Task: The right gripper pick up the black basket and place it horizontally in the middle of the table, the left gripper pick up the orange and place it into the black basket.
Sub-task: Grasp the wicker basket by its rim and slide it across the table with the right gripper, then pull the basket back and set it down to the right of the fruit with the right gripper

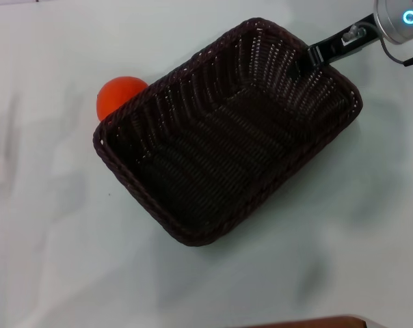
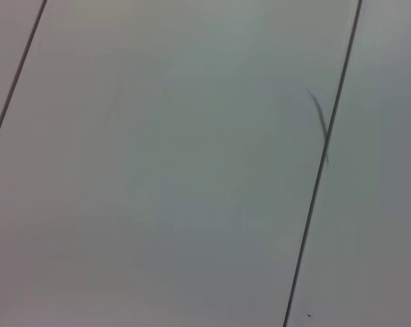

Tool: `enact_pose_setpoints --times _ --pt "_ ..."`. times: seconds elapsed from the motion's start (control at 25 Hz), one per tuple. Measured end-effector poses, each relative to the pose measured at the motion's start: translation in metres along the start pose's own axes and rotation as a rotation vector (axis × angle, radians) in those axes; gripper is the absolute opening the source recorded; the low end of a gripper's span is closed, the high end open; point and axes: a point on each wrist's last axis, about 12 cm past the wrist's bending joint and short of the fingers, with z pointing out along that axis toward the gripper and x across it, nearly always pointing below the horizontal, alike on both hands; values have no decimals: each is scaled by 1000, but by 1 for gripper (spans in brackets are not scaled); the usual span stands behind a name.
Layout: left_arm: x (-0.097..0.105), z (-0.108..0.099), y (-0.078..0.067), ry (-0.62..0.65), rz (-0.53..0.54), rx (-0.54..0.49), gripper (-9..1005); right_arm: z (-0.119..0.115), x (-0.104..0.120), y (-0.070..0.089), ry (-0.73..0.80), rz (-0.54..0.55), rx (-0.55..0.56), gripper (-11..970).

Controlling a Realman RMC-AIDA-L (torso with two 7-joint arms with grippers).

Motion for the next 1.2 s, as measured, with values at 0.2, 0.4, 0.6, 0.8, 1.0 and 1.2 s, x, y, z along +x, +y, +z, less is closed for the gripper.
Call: enact_pose_setpoints --times 0.2,0.4,0.6,0.8,1.0,1.2 --pt "-2 -5 1 -14 2 -1 813 -4 -7 -1 -4 106 47 181" --pt "-2 -11 3 -7 4 -13 812 -16 -23 2 16 279 97 181" --pt "-1 -17 4 -5 2 -27 812 -33 -44 14 89 432 127 180" --pt "-1 -17 5 1 2 -28 813 -44 -64 21 144 513 149 181" --pt "-1 -14 5 -1 3 -22 813 -32 -85 29 165 597 163 185" --pt "-2 -12 4 -9 4 -12 813 -23 -100 35 206 682 196 191"
